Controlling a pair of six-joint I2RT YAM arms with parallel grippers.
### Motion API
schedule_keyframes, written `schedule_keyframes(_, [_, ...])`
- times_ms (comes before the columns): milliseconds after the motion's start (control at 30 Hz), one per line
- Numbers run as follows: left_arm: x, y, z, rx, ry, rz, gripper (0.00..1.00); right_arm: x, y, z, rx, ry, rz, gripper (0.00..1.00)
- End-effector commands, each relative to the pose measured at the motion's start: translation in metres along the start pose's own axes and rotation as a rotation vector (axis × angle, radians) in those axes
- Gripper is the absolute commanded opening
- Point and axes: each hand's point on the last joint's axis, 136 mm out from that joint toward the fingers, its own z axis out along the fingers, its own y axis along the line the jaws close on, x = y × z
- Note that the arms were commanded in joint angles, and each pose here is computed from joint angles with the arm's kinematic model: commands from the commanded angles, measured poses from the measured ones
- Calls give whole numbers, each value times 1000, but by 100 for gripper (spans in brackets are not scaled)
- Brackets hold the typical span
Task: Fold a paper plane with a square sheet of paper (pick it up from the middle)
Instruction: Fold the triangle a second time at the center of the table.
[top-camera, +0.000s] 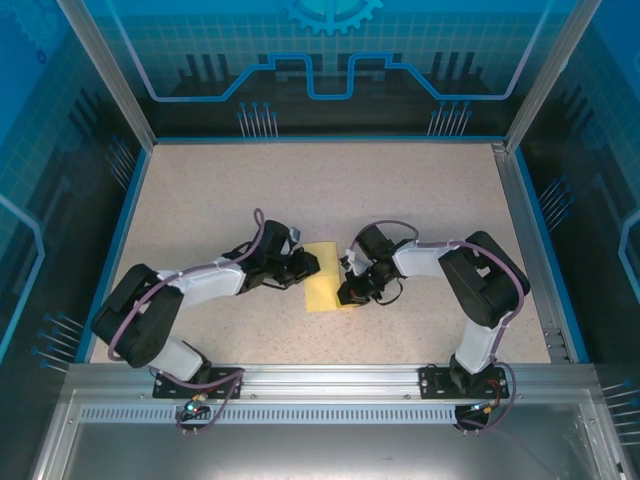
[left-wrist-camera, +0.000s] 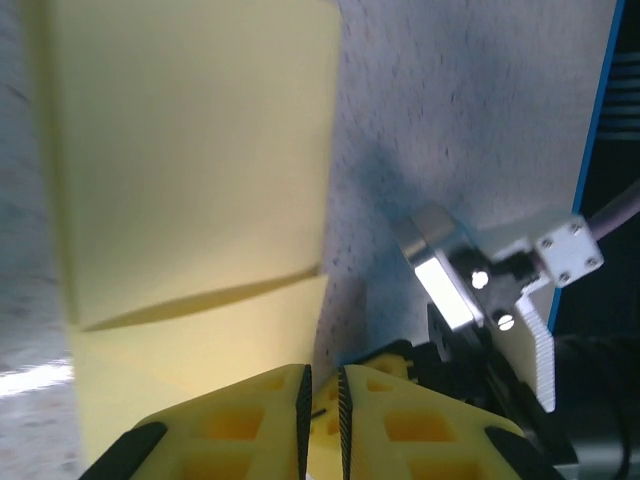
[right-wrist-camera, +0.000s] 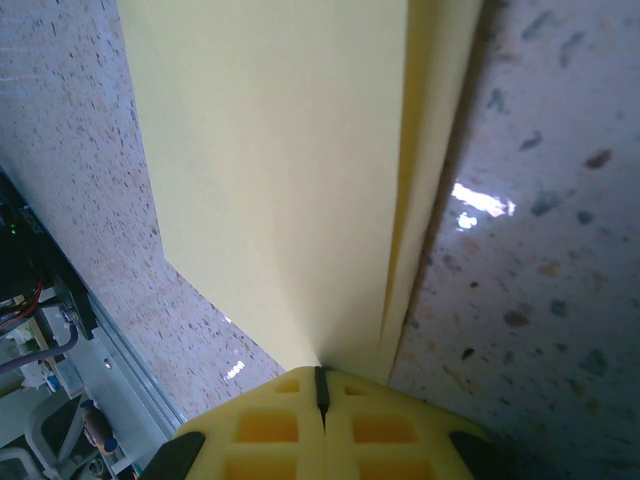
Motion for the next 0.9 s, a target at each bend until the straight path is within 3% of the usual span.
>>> schedule_keyframes(0, [9, -8, 14, 31, 63, 30, 19, 22, -39, 13, 162, 60, 74, 1])
schedule_keyframes(467, [14, 57, 38, -180, 67, -14, 18, 6, 2, -5, 95, -8, -16, 5])
schedule_keyframes(633, [18, 63, 38, -190, 75, -22, 18, -9, 31, -13, 62, -50, -72, 5])
schedule_keyframes(867, [17, 59, 37, -181, 71, -23, 18, -25, 37, -1, 53, -50, -66, 5])
